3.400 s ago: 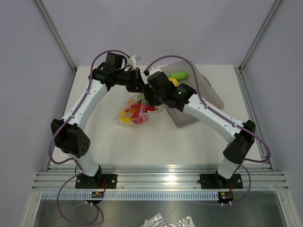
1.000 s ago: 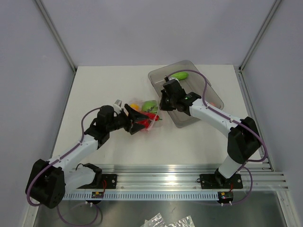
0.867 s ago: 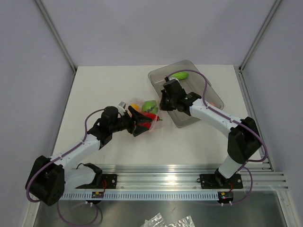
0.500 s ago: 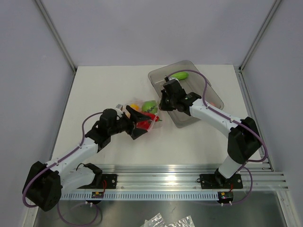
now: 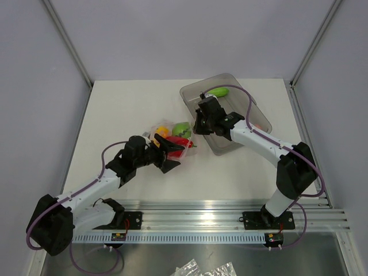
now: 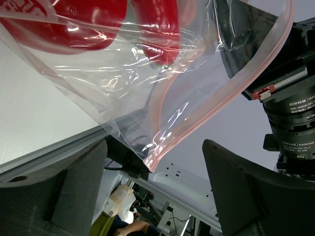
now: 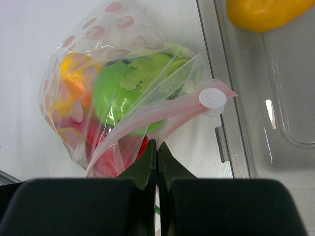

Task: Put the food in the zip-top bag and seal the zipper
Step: Adjust the zipper food storage bag at the center of the board.

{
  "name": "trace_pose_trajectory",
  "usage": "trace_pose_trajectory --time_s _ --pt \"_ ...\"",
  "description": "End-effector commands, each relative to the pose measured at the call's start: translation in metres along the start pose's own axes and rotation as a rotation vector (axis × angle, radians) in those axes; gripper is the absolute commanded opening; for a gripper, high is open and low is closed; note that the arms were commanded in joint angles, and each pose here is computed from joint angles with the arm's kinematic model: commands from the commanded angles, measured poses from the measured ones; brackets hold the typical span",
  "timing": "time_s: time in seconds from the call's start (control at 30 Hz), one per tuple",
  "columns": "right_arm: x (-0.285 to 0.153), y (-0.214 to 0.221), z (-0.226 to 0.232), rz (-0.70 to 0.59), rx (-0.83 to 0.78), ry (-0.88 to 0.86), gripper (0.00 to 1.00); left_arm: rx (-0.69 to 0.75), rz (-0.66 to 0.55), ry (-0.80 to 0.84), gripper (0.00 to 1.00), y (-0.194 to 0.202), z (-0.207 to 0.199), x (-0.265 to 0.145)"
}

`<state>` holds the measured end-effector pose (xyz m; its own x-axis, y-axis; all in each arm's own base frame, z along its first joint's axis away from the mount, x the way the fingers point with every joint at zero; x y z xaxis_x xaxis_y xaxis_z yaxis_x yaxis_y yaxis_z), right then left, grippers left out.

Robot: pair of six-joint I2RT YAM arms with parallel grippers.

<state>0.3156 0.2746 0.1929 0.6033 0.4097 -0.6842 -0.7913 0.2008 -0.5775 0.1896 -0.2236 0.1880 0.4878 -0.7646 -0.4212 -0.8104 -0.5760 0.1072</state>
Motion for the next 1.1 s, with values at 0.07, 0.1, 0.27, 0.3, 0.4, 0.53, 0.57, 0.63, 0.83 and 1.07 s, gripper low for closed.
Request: trace_pose_trajectory --time_s 0.07,0.1,0.27,0.3,0.4,0.53,0.57,0.63,0.83,1.07 --pt "-0.024 -0.025 0.02 -0.089 0.01 -0.08 0.0 -0.016 -0.027 0.07 0.75 -0.007 -0.009 0.011" --pt "-0.023 -0.023 0.018 -0.082 0.009 -0.077 0.0 -0.018 -0.024 0.06 0.73 -0.007 -0.008 0.014" --pt "-0.023 -0.02 0.015 -0.082 0.016 -0.074 0.0 -0.023 -0.01 0.072 0.57 -0.008 -0.012 0.021" --pt "-0.023 -0.019 0.014 -0.08 0.017 -0.074 0.0 -0.023 -0.012 0.072 0.49 -0.008 -0.012 0.022" --pt "-0.024 -0.014 0.012 -0.074 0.019 -0.07 0.0 -0.029 -0.02 0.072 0.16 -0.01 -0.01 0.021" --pt "-0.031 -0.009 0.007 -0.089 0.033 -0.08 0.0 -0.014 -0.064 0.056 0.0 -0.029 -0.008 0.011" --pt "-0.03 -0.003 0.002 -0.08 0.038 -0.07 0.0 -0.006 -0.078 0.05 0.0 -0.035 -0.009 0.008" --pt "-0.034 0.001 0.008 -0.091 0.063 -0.106 0.0 0.036 -0.118 0.04 0.0 -0.053 -0.012 -0.003" --pt "-0.032 0.047 0.037 -0.065 0.148 -0.187 0.0 0.229 -0.077 -0.013 0.0 -0.088 -0.03 -0.023" --pt "-0.03 0.06 0.05 -0.058 0.182 -0.213 0.1 0.457 0.0 -0.028 0.0 -0.102 -0.058 -0.034"
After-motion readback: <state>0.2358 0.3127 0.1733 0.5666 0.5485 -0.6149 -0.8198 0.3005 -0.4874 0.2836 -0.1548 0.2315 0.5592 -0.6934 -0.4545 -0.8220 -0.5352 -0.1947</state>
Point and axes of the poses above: each gripper's point midway between its finger pads, its own x axis out along the fingers, its own z axis along the line the jaws close on, y = z × x, the point moved 5 cm from there along -x, back along the fingers, and after that the axes turned 6 degrees about x, right-handed, at the moved point
